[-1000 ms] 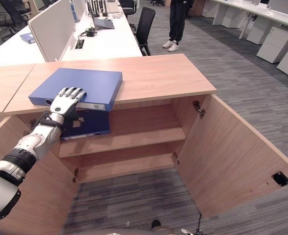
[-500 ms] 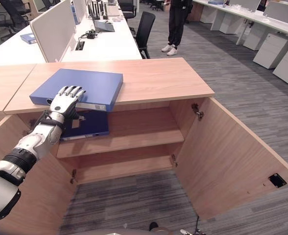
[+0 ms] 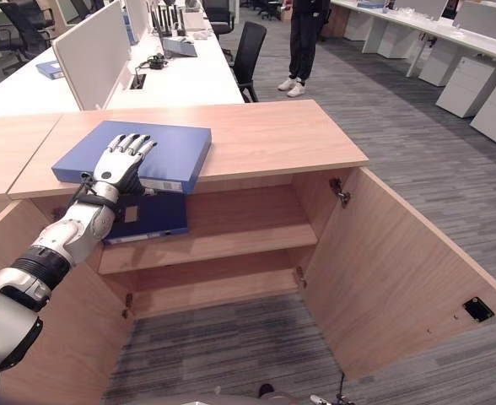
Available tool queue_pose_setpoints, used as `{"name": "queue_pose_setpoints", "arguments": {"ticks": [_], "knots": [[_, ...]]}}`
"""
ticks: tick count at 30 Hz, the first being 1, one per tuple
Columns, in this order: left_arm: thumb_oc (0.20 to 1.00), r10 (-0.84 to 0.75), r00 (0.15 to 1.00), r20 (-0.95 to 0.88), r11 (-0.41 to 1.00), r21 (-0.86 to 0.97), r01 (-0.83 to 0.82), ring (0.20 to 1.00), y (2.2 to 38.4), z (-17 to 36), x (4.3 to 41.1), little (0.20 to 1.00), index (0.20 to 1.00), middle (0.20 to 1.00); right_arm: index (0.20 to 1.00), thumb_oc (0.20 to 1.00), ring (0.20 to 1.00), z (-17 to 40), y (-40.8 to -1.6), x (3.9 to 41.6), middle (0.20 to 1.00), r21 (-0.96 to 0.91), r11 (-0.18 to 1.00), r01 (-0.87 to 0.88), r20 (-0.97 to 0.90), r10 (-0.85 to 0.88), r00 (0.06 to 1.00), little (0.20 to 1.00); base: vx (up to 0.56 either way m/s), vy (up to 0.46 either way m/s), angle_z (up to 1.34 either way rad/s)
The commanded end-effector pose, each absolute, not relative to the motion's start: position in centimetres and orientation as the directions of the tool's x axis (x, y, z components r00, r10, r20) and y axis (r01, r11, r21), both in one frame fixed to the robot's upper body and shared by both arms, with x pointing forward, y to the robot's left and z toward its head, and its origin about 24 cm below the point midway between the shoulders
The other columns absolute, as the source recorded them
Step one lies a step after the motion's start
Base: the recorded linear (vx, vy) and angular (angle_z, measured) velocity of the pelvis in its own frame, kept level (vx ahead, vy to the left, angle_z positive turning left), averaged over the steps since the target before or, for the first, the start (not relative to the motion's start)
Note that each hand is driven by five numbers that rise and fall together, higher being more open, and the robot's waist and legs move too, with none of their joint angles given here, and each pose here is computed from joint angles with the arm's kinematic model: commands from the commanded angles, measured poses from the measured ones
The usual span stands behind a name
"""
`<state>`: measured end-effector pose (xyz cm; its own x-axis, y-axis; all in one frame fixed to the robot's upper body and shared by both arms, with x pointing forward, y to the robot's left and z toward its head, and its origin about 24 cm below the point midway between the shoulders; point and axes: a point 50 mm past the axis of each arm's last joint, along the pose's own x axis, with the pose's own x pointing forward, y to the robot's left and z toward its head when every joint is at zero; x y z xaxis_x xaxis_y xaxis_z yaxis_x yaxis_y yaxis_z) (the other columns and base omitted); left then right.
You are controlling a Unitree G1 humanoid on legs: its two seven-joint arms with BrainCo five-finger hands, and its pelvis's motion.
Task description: Put the empty folder in the office cabinet
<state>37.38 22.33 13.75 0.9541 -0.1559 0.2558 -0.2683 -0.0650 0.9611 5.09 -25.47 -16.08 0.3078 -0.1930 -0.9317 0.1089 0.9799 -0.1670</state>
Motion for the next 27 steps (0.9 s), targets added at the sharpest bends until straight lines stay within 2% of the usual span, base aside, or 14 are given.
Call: {"name": "queue_pose_setpoints", "arguments": {"ticks": [1, 27], "knots": [[1.0, -0.129, 0.882, 0.453, -0.039, 0.887, -0.461, 1.0, 21.9, 21.2, 39.4, 1.0, 1.0, 1.0, 1.0, 1.0, 1.0, -15.5, -26.9, 6.7, 1.0, -0.227, 0.973, 0.044, -0.918, -0.229, 0.324, 1.0, 0.0, 0.0, 0.0], [1.0, -0.108, 0.903, 0.417, -0.007, 0.908, -0.42, 1.0, 21.9, 19.8, 39.5, 1.0, 1.0, 1.0, 1.0, 1.0, 1.0, -15.5, -26.6, 7.3, 1.0, -0.213, 0.975, 0.061, -0.911, -0.22, 0.348, 1.0, 0.01, 0.003, -0.04]]}}
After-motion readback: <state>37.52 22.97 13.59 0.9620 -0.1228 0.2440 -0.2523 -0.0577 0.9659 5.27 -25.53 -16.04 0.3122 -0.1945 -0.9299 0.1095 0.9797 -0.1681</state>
